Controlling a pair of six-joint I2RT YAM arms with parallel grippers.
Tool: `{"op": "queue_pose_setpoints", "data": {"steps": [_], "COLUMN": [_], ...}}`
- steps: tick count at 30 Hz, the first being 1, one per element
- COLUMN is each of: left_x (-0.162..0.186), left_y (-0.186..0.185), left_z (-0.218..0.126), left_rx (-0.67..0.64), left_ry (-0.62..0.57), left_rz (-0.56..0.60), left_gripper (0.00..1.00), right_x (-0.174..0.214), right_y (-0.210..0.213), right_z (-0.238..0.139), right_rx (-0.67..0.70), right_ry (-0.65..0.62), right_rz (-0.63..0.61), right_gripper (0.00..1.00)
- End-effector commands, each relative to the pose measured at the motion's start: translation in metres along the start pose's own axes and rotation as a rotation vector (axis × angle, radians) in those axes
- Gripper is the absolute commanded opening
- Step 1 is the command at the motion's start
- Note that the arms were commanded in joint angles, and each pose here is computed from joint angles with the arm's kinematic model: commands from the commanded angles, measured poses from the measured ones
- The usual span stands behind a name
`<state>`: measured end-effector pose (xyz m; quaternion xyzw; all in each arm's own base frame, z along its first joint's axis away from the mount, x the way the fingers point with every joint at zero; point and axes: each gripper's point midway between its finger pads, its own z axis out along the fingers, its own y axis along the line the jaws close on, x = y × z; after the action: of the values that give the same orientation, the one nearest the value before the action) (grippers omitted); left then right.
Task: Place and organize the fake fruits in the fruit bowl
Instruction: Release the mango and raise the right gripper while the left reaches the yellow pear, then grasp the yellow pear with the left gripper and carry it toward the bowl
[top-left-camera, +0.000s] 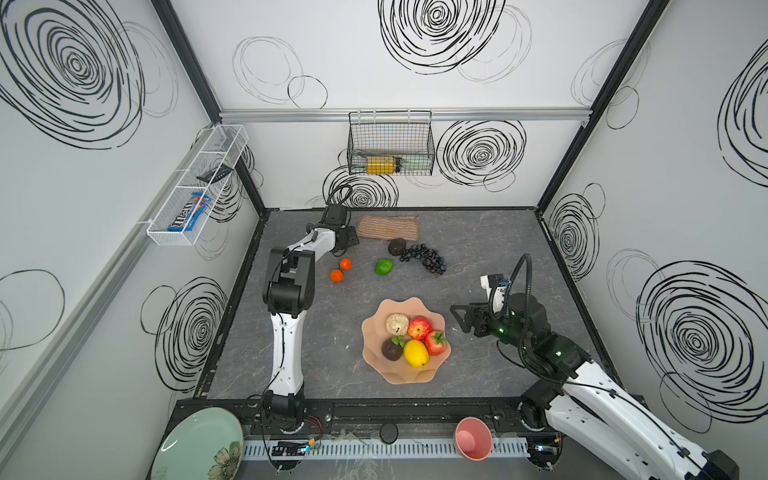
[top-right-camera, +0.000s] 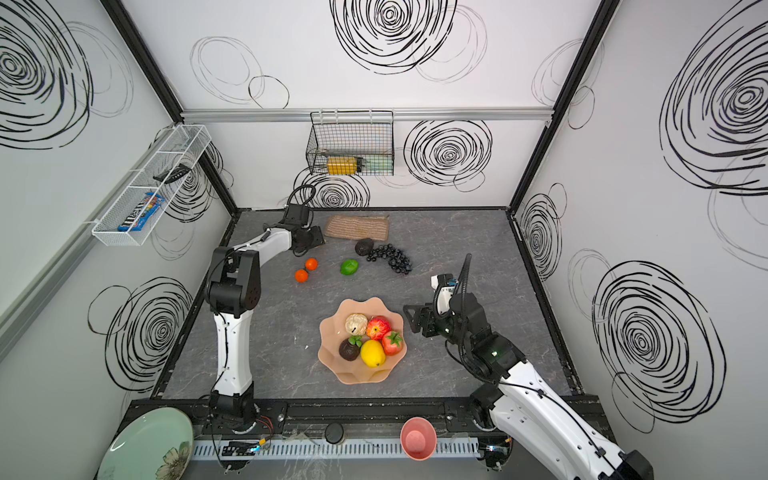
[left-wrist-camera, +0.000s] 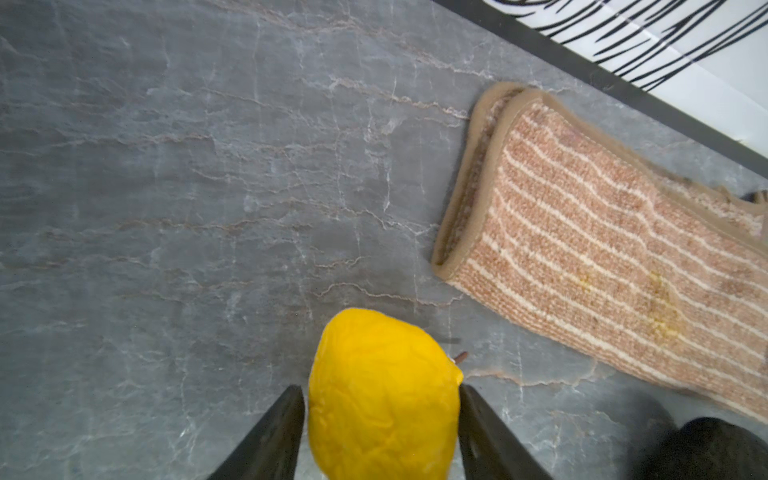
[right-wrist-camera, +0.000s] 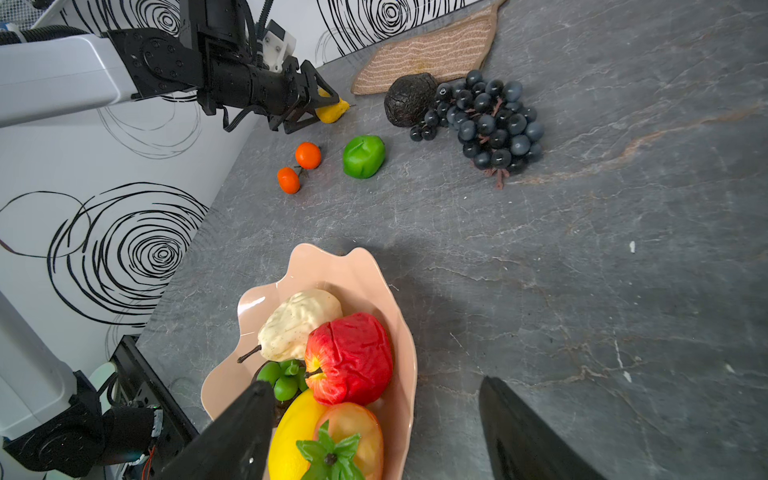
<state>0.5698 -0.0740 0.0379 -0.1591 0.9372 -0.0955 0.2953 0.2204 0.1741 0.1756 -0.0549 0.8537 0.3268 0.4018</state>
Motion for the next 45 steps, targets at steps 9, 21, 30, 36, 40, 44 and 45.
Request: {"op": "queue_pose_setpoints", "data": {"steps": [9,21,30,36,40,44,45], "left_x": [-0.015,-0.014,0.028,0.090,0.134,0.173,0.183], "left_y": [-0.005,-0.021,-0.078,-0.129,-0.141,-0.149,-0.152], "left_z": [-0.013,-0.103,-0.191,-0.238,-0.256,-0.271,-0.274], "left_rx": [0.100,0.232,0.517,0.683,0.731,0.800,0.821], "left_ry": [-0.064,-0.217,-0.265,-0.174,-0.107,-0.040,-0.013], "left_rz": [-0.025,-0.125,-0.141,-0.011,0.064,0.119,0.138], "left_gripper": [0.52,0.46,0.46,0.47,0.47,0.47,0.46], "right_x": [-0.002,-0.004,-0.014,-0.018,-0.024,-0.030,-0.031], "right_y": [0.002,0.006,0.017,0.032,0.048,0.059,0.061], "right_z": [0.003,0.005,0.004,0.005,0.005,0.007,0.008], "right_rx": [-0.014,-0.033,-0.073,-0.148,-0.220,-0.267,-0.275], "right_ry": [-0.006,0.001,-0.010,-0.018,-0.017,-0.021,-0.021], "right_rz": [0.008,0.010,0.007,-0.018,-0.059,-0.076,-0.082], "right_gripper": [0.82,0.82,0.81,0.81,0.81,0.80,0.80]}}
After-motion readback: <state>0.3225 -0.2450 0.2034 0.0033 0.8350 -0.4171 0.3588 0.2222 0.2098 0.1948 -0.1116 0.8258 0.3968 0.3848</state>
